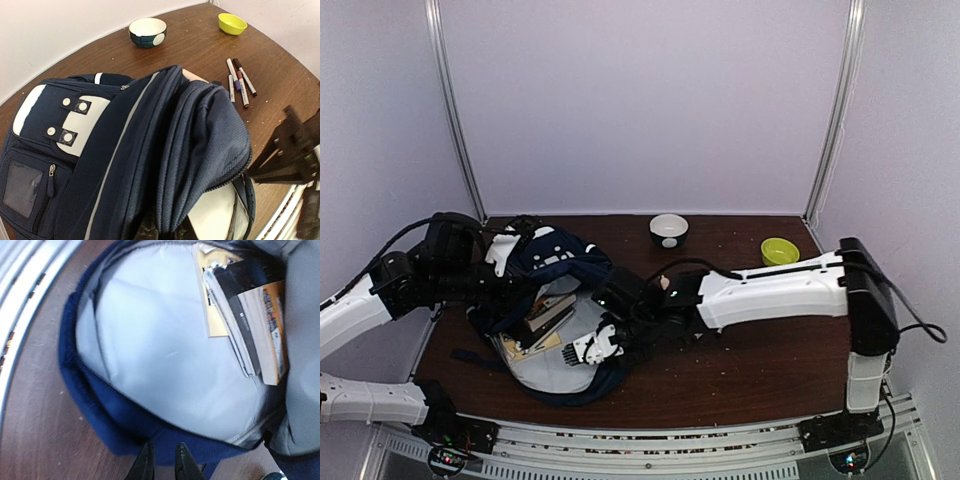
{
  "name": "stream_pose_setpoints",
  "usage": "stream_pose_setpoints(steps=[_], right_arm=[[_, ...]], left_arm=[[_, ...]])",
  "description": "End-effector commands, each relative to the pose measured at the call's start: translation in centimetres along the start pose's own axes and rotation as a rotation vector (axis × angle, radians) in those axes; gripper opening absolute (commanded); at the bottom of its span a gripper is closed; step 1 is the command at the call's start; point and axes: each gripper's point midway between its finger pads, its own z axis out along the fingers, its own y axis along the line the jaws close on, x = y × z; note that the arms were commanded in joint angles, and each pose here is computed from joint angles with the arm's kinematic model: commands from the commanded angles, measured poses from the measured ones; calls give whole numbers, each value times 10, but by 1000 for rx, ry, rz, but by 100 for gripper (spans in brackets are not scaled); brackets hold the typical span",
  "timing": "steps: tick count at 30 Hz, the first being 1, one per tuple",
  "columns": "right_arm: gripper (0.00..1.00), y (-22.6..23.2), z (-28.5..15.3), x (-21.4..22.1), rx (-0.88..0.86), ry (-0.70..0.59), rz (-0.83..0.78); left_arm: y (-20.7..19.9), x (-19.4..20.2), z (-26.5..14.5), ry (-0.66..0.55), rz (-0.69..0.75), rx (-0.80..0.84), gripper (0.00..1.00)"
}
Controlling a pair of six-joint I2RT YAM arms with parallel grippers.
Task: Pack the student bag
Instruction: Adjust the book in the largest pocket of the bag, then place the largest pocket of the bag in the student bag.
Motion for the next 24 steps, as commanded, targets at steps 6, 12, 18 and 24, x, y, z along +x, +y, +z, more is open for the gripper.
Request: stream_pose_setpoints(steps=[6,12,18,24], right_arm=[[17,-17,-62,65,-56,-82,368],[28,-76,-60,114,11,-122,720],[35,-100,-30,116,-69,-177,997],[35,-113,-4,121,-99,-171,1122]], left_arm=[[-10,-2,17,-3,-77,67,0],[-19,36,14,163,-211,109,0],[-5,101,-7,419,-371,-34,0],[23,152,-43,641,-542,-281,0]])
